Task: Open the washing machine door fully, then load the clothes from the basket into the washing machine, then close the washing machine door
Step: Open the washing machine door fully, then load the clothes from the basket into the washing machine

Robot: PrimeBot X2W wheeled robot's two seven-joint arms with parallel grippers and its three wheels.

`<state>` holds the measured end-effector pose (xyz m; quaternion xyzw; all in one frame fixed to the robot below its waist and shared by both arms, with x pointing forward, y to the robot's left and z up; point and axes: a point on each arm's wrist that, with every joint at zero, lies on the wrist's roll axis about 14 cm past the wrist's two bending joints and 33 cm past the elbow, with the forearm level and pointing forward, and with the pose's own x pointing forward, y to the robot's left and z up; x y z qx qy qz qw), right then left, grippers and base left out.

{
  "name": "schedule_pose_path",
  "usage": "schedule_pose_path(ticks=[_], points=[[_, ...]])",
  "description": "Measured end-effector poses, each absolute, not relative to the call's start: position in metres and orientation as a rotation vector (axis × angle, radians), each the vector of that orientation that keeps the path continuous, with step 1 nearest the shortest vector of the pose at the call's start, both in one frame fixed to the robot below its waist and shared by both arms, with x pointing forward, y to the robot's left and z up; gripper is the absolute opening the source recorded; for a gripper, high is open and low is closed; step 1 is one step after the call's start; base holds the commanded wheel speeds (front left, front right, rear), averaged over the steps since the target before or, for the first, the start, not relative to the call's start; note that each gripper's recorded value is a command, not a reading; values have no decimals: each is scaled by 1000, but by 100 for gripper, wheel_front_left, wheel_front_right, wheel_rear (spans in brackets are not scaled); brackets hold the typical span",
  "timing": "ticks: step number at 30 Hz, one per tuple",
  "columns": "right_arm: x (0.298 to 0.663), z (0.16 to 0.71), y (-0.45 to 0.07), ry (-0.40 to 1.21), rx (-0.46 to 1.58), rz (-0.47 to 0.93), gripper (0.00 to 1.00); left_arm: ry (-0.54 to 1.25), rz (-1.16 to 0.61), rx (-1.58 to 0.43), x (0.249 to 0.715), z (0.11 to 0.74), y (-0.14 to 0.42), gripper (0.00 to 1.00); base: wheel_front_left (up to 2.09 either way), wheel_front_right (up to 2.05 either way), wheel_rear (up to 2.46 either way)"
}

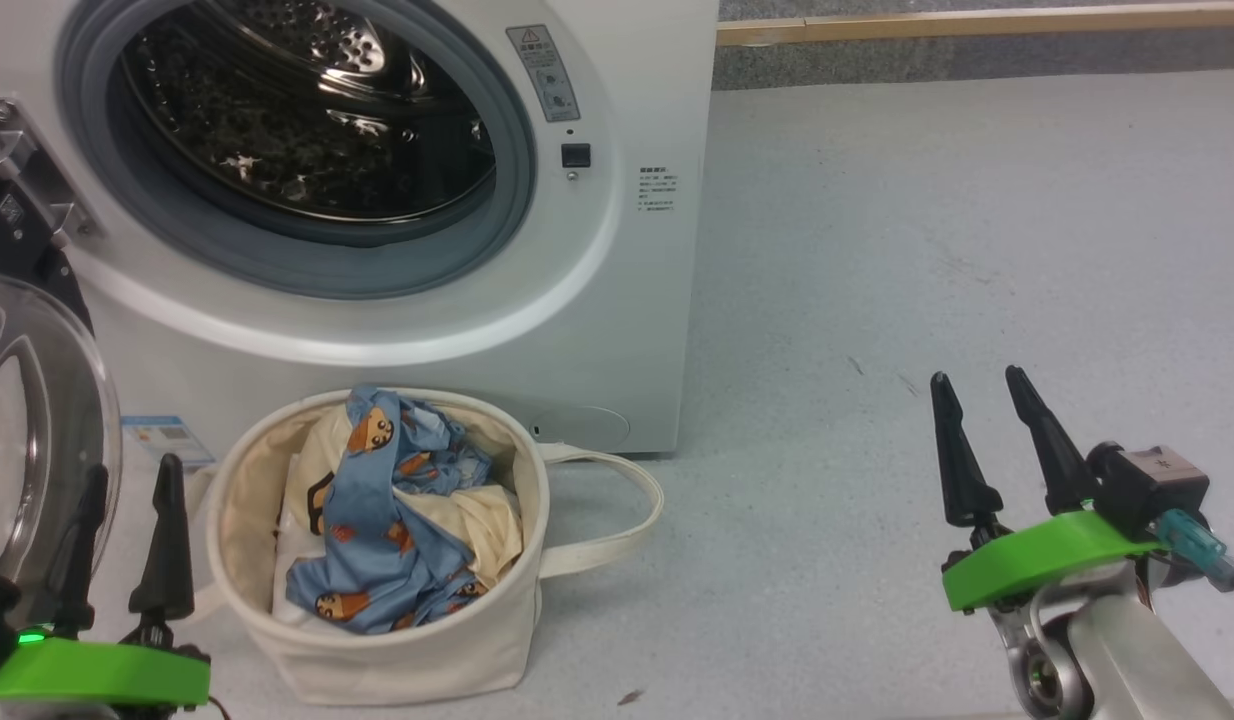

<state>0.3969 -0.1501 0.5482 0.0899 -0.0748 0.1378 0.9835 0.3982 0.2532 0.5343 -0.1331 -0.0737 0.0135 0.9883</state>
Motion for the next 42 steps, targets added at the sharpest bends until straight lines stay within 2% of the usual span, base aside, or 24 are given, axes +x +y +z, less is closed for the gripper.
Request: schedule_pose_path(ticks=[22, 42], points=[[399, 553, -135, -160, 184, 321, 100, -136, 67, -256, 386, 530, 269, 100, 12, -15, 3], [399, 545, -126, -136, 192, 344, 100, -131, 94, -247, 380, 528, 279, 100, 157, -183, 26]])
